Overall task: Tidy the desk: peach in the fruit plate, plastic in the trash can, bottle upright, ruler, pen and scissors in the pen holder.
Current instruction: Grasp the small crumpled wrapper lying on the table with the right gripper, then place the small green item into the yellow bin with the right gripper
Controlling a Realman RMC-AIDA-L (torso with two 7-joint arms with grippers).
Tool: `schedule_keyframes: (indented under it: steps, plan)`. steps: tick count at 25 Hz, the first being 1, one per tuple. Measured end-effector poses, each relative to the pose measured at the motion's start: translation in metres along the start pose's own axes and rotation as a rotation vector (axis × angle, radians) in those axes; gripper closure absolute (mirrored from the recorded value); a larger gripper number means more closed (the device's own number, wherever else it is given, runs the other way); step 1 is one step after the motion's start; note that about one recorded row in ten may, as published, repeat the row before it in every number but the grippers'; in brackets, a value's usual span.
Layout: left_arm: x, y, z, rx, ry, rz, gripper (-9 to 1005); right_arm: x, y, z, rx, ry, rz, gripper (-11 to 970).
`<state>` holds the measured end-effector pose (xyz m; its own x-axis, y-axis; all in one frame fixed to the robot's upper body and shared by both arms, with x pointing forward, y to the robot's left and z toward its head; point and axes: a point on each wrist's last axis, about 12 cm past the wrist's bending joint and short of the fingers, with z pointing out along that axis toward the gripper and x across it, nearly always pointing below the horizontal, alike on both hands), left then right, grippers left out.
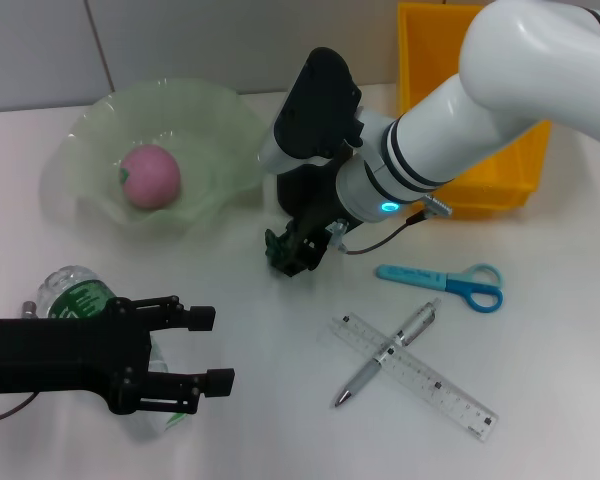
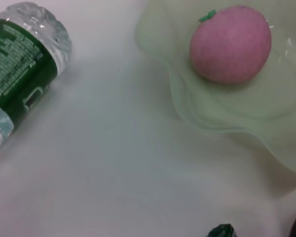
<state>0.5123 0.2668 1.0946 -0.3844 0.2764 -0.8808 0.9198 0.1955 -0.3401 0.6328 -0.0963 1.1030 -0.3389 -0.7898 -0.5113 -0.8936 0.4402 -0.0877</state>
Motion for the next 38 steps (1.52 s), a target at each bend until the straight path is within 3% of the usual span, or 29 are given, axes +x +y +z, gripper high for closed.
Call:
schedule_keyframes:
  steps: [8, 13, 23, 29, 30, 31, 35, 38]
  plan:
    - [0.001, 0.000, 0.000, -0.001, 0.000, -0.002, 164, -0.002, 0.002, -0.001, -0.014, -0.011, 0.013, 608]
    - [0.001, -0.001, -0.001, -0.001, 0.000, -0.004, 164, -0.003, 0.005, -0.003, -0.045, -0.014, 0.022, 692]
    - [0.002, -0.002, -0.002, 0.008, 0.000, -0.005, 166, -0.004, 0.002, -0.031, -0.152, -0.078, 0.105, 730]
    - [0.002, -0.002, -0.003, 0.012, 0.001, -0.005, 167, 0.001, -0.012, -0.073, -0.195, -0.168, 0.165, 730]
    - [0.002, -0.002, -0.003, 0.012, 0.001, -0.006, 167, 0.006, -0.017, -0.090, -0.193, -0.213, 0.190, 730]
    - [0.002, -0.002, -0.003, 0.012, 0.001, -0.006, 167, 0.006, -0.017, -0.090, -0.193, -0.213, 0.190, 730]
    - [0.002, -0.002, -0.003, 0.012, 0.002, -0.006, 168, 0.020, -0.032, -0.126, -0.153, -0.328, 0.253, 729]
    - [0.002, -0.002, -0.003, 0.013, 0.002, -0.007, 168, 0.027, -0.039, -0.139, -0.121, -0.376, 0.283, 729]
